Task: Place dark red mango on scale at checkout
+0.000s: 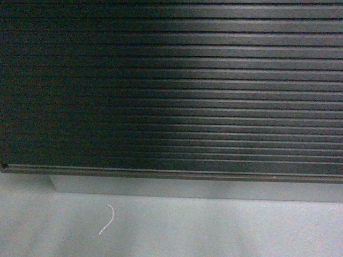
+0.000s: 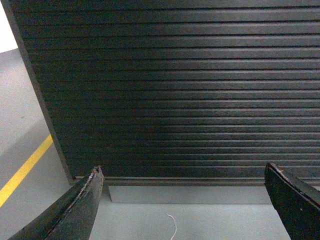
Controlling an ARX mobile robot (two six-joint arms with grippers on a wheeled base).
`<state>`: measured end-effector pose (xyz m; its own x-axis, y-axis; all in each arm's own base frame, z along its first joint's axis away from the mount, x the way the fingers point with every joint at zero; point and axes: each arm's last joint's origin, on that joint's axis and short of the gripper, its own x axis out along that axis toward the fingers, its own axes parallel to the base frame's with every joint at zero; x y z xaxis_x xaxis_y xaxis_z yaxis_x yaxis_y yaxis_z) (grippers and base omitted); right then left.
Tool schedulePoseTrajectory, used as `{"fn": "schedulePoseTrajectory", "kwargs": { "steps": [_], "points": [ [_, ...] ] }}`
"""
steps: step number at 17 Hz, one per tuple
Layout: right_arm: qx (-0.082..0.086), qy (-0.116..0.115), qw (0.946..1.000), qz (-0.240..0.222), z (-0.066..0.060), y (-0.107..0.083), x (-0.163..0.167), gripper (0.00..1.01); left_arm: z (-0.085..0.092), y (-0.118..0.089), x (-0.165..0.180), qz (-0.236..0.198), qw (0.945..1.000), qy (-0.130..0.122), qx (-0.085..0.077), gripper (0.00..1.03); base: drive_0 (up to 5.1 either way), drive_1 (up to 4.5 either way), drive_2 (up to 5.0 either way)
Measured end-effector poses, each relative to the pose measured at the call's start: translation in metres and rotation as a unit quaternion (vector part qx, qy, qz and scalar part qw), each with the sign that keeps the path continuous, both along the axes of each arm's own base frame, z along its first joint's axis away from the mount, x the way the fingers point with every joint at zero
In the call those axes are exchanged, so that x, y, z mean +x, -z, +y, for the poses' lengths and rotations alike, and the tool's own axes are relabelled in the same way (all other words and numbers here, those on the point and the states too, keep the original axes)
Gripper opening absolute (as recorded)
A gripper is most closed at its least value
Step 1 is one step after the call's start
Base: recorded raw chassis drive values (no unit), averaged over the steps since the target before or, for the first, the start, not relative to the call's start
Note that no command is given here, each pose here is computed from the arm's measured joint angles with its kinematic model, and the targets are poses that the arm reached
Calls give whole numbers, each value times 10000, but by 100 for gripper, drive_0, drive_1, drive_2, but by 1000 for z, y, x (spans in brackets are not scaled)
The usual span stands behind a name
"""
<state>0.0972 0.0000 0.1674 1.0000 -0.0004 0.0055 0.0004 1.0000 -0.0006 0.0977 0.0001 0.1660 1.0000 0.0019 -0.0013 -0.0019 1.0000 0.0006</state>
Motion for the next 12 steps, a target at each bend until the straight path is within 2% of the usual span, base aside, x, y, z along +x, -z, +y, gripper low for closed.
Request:
{"fn": "schedulePoseTrajectory", "kwargs": {
  "steps": [8,12],
  "points": [
    [0,-2,10000,8,0,0,0,98,0,0,0,10,10000,2,0,98,0,332,-333],
    [0,0,10000,11,0,0,0,98,0,0,0,13,10000,4,0,98,0,0,0]
  ]
}}
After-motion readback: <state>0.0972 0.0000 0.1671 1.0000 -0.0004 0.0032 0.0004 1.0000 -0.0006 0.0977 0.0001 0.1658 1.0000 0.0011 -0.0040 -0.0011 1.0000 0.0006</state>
